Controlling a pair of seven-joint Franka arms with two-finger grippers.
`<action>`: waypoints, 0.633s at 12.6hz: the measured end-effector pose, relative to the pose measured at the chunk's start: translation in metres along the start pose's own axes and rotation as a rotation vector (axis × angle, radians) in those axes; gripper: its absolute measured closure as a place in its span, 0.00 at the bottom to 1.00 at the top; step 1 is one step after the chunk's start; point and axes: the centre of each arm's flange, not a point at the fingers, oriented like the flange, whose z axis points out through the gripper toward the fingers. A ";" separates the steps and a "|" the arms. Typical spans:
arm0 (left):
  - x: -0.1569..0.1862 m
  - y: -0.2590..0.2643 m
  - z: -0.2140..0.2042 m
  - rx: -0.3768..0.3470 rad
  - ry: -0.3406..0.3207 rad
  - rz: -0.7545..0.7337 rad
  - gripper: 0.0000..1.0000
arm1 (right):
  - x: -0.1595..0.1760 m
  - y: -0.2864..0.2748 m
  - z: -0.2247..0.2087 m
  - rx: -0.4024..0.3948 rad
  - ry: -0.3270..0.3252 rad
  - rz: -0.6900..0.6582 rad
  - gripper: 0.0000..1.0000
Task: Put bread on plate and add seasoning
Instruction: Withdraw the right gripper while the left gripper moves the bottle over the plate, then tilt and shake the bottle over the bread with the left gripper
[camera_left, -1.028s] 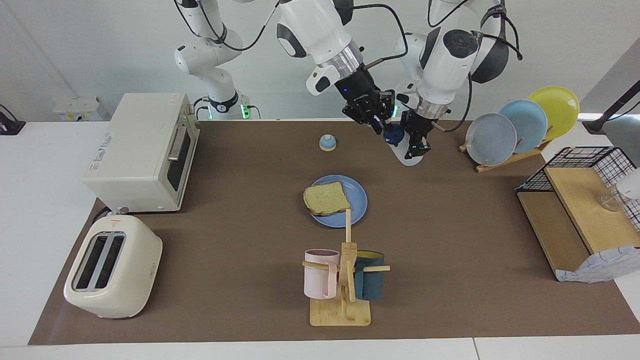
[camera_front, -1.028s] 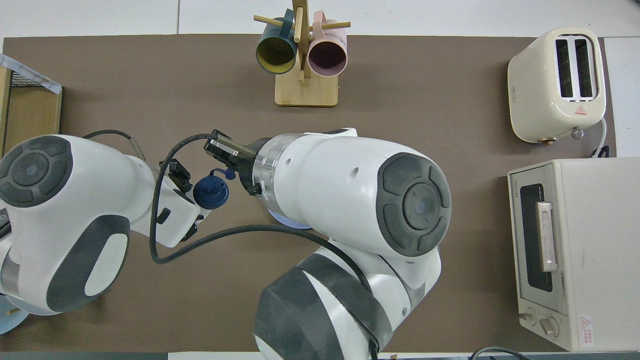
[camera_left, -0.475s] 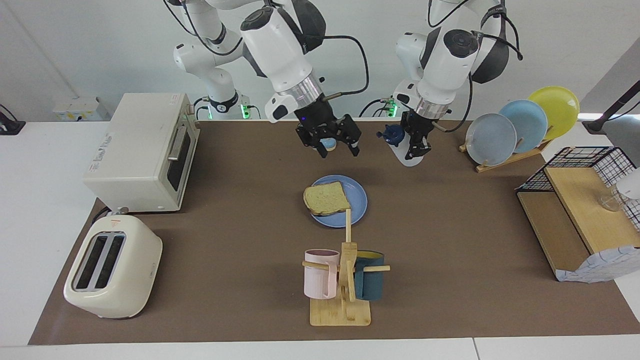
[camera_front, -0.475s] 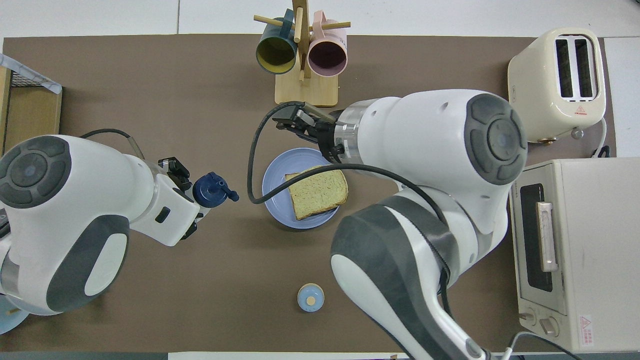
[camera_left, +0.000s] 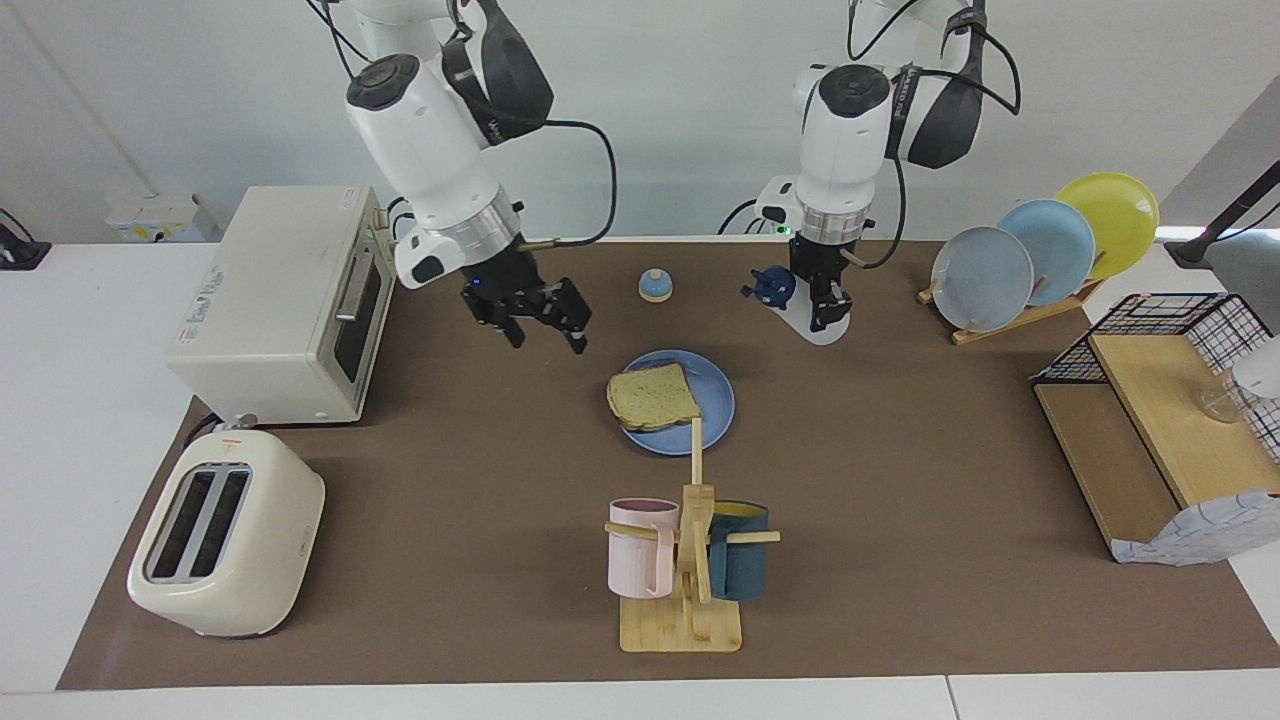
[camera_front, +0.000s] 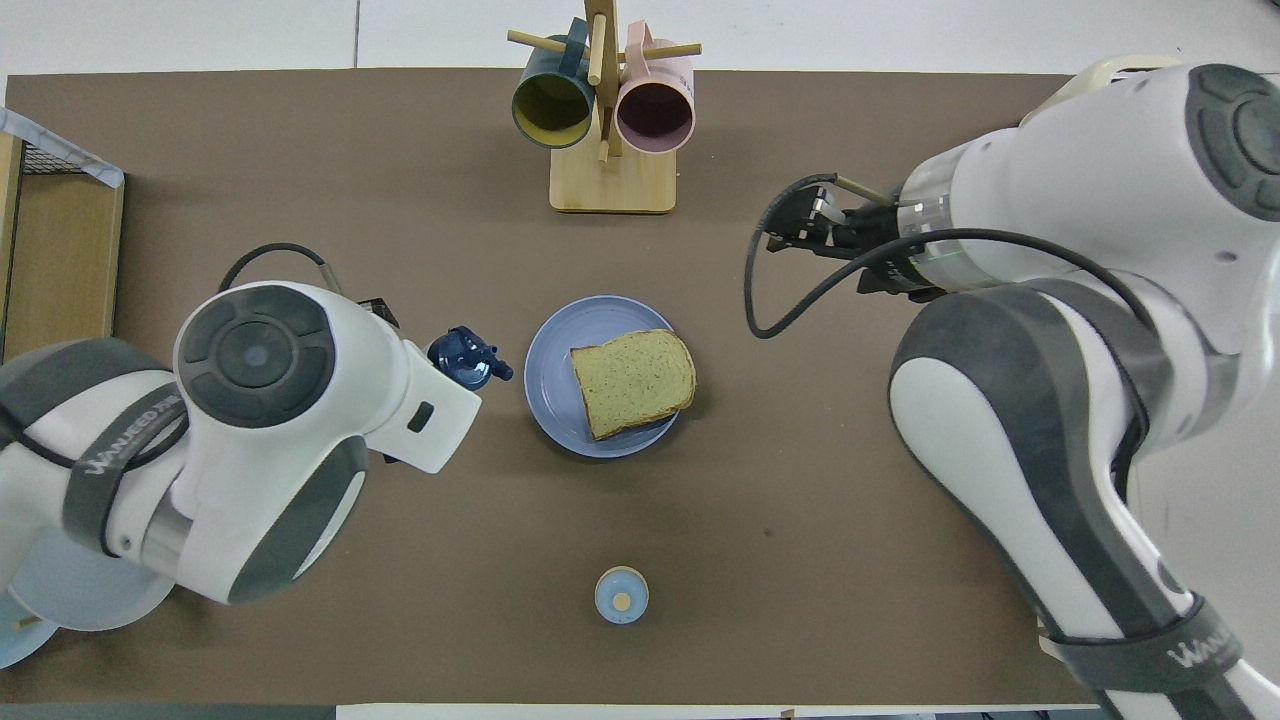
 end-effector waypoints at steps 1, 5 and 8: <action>0.017 -0.002 0.009 0.020 -0.045 0.011 0.53 | 0.004 0.021 -0.009 -0.059 -0.016 -0.032 0.00; 0.067 -0.001 0.044 0.127 -0.266 0.065 0.53 | -0.004 0.098 -0.072 -0.208 -0.092 -0.135 0.00; 0.099 0.009 0.074 0.186 -0.453 0.135 0.53 | -0.001 0.144 -0.109 -0.222 -0.099 -0.216 0.00</action>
